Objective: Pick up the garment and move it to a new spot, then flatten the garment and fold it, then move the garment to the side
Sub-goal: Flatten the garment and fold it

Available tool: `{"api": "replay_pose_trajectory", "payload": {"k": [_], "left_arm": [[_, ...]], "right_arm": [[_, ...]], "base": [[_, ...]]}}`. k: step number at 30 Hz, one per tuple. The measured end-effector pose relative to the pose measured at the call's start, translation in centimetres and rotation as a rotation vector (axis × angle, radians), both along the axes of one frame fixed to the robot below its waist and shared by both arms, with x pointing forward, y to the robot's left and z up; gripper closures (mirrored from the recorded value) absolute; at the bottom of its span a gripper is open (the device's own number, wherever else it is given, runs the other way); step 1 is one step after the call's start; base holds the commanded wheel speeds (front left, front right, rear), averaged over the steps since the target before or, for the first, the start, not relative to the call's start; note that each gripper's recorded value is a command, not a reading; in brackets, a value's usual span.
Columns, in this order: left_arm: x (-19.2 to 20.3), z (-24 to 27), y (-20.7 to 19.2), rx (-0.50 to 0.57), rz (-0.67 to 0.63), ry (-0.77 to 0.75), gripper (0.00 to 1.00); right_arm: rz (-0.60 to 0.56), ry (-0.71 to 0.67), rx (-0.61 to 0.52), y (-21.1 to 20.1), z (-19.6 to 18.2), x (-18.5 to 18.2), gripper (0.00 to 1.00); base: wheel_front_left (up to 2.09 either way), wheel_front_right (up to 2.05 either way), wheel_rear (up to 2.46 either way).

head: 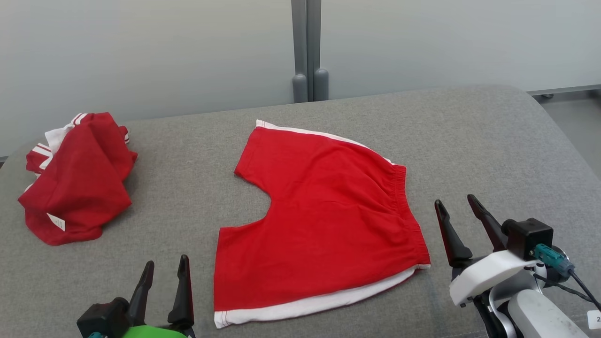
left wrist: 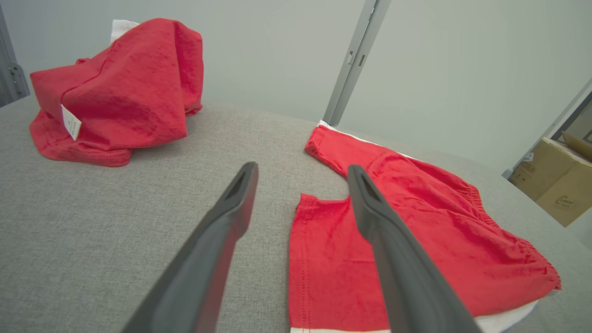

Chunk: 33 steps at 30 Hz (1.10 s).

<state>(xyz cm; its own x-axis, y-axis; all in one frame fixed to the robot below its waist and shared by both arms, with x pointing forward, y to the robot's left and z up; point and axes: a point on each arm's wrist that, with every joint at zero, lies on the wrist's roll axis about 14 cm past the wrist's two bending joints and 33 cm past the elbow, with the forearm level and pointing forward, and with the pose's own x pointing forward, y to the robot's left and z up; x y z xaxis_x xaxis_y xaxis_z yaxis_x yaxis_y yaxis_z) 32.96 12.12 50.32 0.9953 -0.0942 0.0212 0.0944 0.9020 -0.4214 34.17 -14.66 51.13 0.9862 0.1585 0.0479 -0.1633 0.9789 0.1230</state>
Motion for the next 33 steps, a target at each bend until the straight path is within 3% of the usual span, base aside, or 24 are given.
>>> {"api": "replay_pose_trajectory", "payload": {"k": [24, 33], "left_arm": [[-0.9, -0.4, 0.2, 0.031, 0.017, 0.007, 0.0], [-3.3, -5.8, -2.6, 0.037, -0.108, 0.187, 0.0]], "right_arm": [[-0.01, 0.016, -0.034, -0.3, -0.9, -0.5, 0.0], [0.123, 0.131, -0.163, 0.7, -5.0, -2.2, 0.0]], "base": [[0.0, 0.0, 0.0], [0.0, 0.0, 0.0]]}}
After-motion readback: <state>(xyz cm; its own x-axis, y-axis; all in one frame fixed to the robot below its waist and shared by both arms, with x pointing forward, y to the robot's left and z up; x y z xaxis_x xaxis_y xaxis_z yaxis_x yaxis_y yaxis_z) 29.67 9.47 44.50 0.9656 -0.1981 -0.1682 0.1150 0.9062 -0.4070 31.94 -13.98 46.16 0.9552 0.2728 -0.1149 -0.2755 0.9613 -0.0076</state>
